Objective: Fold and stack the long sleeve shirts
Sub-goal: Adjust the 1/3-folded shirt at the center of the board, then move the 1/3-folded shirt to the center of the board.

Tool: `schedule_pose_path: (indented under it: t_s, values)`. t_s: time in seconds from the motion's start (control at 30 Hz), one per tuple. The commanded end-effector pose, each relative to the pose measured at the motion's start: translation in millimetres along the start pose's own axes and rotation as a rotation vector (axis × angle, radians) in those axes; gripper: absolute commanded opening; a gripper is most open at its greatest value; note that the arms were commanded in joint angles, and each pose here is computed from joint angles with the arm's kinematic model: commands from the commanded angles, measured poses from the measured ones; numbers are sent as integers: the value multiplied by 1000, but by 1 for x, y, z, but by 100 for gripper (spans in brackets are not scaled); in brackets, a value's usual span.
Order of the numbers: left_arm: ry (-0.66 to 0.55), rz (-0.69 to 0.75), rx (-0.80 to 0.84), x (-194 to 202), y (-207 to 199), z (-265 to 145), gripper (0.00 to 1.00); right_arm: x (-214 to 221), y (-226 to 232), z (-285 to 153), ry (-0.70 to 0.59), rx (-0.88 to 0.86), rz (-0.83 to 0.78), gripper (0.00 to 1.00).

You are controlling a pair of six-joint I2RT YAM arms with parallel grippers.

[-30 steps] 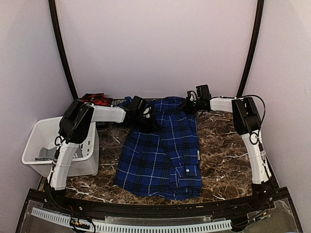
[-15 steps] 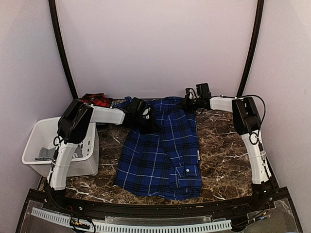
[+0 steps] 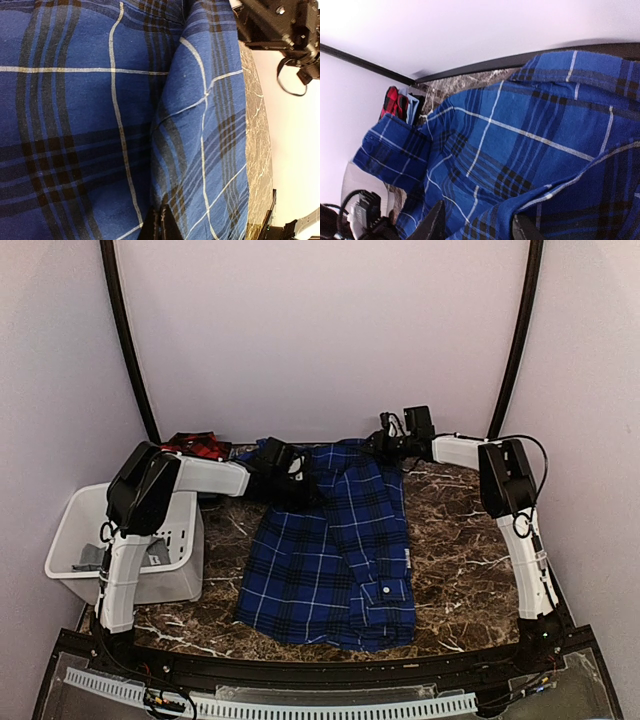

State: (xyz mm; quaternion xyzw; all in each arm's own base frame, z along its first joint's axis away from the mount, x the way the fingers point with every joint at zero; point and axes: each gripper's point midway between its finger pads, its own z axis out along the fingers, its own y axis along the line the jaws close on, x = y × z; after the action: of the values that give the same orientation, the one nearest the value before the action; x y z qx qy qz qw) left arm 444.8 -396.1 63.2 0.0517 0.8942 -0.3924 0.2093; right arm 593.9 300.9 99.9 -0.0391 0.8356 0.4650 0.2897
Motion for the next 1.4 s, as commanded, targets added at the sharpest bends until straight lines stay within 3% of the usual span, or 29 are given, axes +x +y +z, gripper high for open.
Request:
schedule_pose_path:
  t_s: [0.0, 0.13, 0.27, 0.4, 0.5, 0.6, 0.83, 1.23, 1.37]
  values:
    - [-30, 16, 1, -8, -13, -15, 1, -30, 21, -12, -57, 15, -91, 46]
    - [-34, 23, -32, -11, -8, -15, 28, -46, 24, -30, -85, 99, -128, 57]
    - [-50, 36, -95, -20, -2, -20, 42, -50, 21, -47, -91, 202, -146, 58]
    - [-77, 47, -115, -32, -4, -28, 42, -40, 21, -60, -79, 251, -155, 55]
    - [-83, 56, -100, -35, -11, -32, 42, -24, 37, -61, -50, 195, -173, 49]
    - [-79, 56, -91, -33, -13, -33, 41, -3, 50, -49, 7, 144, -194, 40]
    - [-91, 66, -60, -31, -25, -50, 40, 15, 34, -15, 54, 64, -140, 15]
    - [-50, 109, -38, -17, -39, -78, 40, -6, -40, 35, -4, -58, 87, 13]
    - [-45, 120, -45, -12, -39, -85, 40, -16, -27, 32, -23, -137, 105, 19]
